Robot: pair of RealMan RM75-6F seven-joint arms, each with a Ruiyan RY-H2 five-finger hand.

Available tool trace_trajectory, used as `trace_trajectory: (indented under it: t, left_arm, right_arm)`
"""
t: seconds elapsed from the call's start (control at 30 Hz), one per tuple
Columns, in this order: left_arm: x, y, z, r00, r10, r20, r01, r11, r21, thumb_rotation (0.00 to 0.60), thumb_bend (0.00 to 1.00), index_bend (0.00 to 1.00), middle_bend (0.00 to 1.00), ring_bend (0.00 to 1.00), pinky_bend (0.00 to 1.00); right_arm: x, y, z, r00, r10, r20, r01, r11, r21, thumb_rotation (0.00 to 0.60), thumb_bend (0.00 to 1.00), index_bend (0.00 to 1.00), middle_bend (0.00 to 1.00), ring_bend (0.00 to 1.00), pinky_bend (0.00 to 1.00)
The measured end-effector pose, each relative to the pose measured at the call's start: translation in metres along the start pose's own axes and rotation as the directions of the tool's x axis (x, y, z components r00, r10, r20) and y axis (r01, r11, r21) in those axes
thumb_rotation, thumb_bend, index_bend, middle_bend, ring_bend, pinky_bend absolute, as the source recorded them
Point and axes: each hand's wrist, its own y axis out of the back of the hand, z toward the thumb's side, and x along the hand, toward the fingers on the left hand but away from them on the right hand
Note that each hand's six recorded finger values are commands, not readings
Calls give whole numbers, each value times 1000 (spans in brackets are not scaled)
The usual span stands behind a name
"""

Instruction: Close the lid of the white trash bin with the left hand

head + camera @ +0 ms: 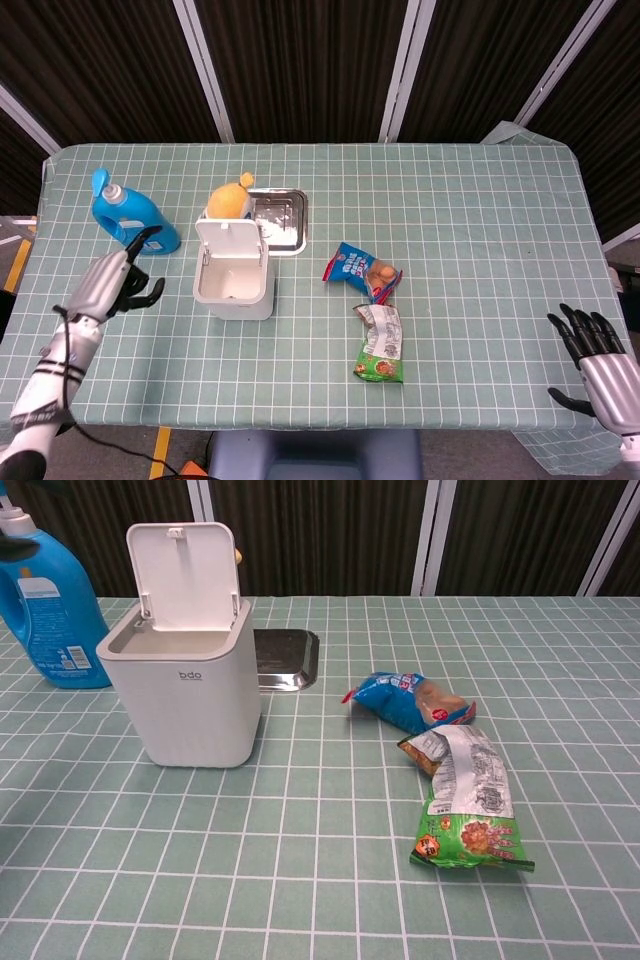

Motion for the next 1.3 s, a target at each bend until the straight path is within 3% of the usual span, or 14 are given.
trace_trajectory:
  t: [0.17, 0.37, 0.47, 0.87, 1.3]
  left_arm:
    - [63, -5, 42, 998, -61, 13, 62, 998, -20, 600, 460, 124, 1000, 1000, 1000]
    - [98, -23, 67, 990, -138, 19, 138, 990, -8, 600, 459, 161, 1000, 1000, 1000]
    - [97, -31, 65, 983, -182, 0, 182, 983, 17, 600, 467, 196, 1000, 1000, 1000]
    - [64, -26, 58, 966, -258, -35, 260, 962, 80, 600, 479, 218, 1000, 1000, 1000]
    - [15, -63, 36, 931, -361, -58, 365, 903, 229, 600, 477, 196, 1000, 1000, 1000]
  right_arm:
    - [-7, -7, -2, 1000, 25, 16, -25, 999, 20, 600, 112, 0, 0, 0, 0]
    - [-14, -10, -4, 999, 42, 30, -42, 999, 29, 600, 111, 0, 0, 0, 0]
    - [-14, -9, -5, 999, 39, 35, -40, 999, 28, 600, 112, 0, 0, 0, 0]
    - [-8, -7, -1, 999, 43, 14, -43, 999, 21, 600, 112, 0, 0, 0, 0]
    - [-2, -3, -1, 999, 46, 1, -46, 999, -26, 600, 112, 0, 0, 0, 0]
